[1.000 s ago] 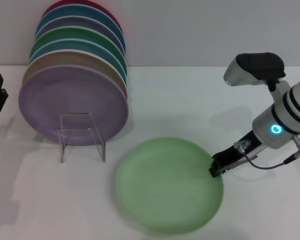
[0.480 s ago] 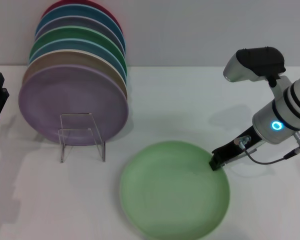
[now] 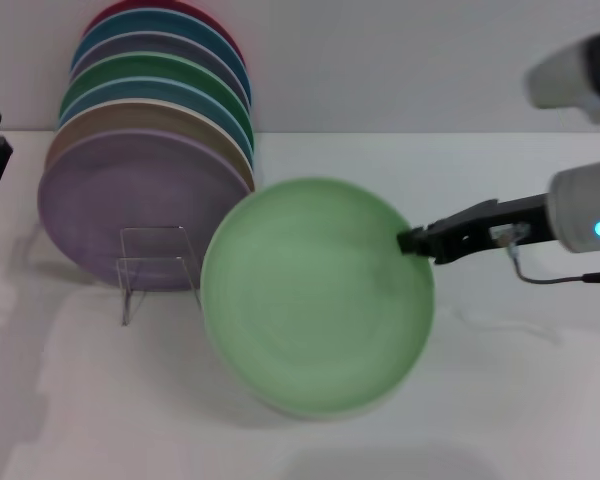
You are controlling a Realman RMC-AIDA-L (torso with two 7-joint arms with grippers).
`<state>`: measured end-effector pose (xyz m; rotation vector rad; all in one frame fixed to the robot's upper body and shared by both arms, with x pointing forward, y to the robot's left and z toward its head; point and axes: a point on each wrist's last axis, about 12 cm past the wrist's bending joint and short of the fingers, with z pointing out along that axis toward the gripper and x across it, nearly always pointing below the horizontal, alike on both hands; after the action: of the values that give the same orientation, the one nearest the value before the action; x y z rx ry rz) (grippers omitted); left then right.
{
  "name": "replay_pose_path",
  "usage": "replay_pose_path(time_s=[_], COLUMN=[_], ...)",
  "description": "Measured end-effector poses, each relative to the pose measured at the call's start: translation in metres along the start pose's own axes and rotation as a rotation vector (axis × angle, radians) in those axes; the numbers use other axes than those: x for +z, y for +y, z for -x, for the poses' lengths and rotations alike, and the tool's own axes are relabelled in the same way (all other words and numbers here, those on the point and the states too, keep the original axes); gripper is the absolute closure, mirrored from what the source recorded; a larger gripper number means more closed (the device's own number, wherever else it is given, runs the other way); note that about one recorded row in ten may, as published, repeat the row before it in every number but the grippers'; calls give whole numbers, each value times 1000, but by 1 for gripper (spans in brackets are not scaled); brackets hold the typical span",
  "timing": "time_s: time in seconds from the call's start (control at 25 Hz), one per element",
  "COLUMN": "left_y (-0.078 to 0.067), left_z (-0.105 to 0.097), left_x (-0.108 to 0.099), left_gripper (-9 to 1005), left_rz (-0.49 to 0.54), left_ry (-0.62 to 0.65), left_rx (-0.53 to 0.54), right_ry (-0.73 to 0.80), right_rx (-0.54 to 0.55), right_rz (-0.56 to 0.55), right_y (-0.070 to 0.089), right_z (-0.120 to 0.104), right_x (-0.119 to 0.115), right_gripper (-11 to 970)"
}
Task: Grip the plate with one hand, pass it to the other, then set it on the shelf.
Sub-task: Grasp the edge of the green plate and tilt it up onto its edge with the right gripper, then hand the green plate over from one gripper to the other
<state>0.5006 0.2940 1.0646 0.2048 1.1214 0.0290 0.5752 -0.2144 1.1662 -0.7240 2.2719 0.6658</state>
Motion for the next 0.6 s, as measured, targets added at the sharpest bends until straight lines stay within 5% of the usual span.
replay_pose_path(time_s=[0.32,0.6], left_y=[-15,-29], left_z=[24,81], left_x=[34,92], left_gripper=[186,186], left_rz=[-155,-399], left_ry=[-50,213], left_rx=[-89,-133], right_ry=[-312,-433], right_rx=[-56,-70], right_rz=[-47,-139], right_y=[-22,-50], right_z=[-52,-85], right_x=[-34,-46], right_gripper=[950,949])
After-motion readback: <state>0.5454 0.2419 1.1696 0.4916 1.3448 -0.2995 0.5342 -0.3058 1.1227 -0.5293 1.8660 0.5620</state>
